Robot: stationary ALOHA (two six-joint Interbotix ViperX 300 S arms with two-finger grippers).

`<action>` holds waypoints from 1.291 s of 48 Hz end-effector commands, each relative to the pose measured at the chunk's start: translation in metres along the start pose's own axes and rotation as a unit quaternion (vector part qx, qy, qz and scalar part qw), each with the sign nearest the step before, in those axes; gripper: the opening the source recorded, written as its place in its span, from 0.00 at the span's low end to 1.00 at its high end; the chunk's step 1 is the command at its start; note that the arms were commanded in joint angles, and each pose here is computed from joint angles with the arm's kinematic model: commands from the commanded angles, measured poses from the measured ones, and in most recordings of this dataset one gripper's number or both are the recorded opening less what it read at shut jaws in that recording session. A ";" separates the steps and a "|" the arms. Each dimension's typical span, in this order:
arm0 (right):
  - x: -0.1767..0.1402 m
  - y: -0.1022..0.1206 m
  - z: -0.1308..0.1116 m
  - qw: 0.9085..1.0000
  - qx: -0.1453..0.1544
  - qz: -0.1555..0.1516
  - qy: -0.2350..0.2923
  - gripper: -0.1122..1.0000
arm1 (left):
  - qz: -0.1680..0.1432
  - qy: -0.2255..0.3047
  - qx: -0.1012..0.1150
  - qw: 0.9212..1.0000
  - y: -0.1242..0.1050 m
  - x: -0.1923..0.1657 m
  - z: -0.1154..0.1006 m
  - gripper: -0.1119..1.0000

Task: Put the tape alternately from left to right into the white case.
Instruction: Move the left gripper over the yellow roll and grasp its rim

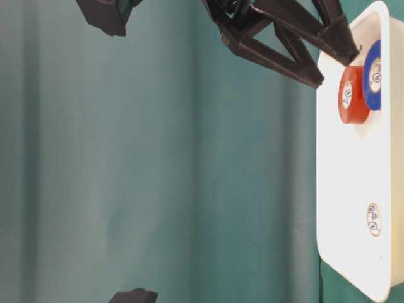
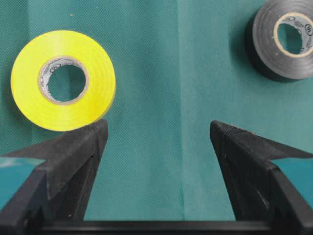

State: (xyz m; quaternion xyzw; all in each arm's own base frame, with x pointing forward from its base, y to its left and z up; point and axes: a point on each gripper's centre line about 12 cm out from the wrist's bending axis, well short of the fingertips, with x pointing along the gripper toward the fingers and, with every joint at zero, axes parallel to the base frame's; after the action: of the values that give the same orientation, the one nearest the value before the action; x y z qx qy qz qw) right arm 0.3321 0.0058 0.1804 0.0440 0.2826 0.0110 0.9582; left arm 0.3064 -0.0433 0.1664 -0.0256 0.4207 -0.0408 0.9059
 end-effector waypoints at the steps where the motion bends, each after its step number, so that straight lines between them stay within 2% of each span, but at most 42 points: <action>1: -0.004 0.002 0.009 1.000 -0.001 0.005 -0.018 0.89 | -0.003 -0.022 0.001 1.000 -0.002 0.003 0.011 0.88; 13: -0.002 0.002 0.008 1.000 -0.001 0.005 -0.015 0.89 | 0.010 -0.001 0.002 1.000 0.009 0.023 0.006 0.88; 22: -0.001 0.002 0.006 1.000 0.000 0.004 -0.012 0.89 | 0.020 0.009 0.015 1.000 0.019 0.033 0.006 0.88; 32: -0.001 0.002 0.006 1.000 0.000 0.004 -0.012 0.89 | 0.024 0.005 0.042 0.999 0.023 0.039 0.015 0.88; 45: -0.001 0.002 0.006 1.000 0.000 0.004 -0.011 0.89 | 0.029 0.019 0.044 0.998 0.029 0.052 0.015 0.88; 55: -0.001 0.002 0.006 1.000 0.000 0.004 -0.012 0.89 | 0.033 0.031 0.062 0.997 0.035 0.063 0.014 0.88; 62: -0.001 0.002 0.007 1.000 0.001 0.004 -0.013 0.89 | 0.035 0.034 0.063 0.997 0.039 0.067 0.015 0.88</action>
State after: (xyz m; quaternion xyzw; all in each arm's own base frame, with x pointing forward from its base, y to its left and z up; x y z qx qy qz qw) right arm 0.3323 0.0059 0.1801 0.0456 0.2827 0.0108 0.9581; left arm 0.3558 -0.0136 0.1129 0.0471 0.4633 -0.0388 0.8841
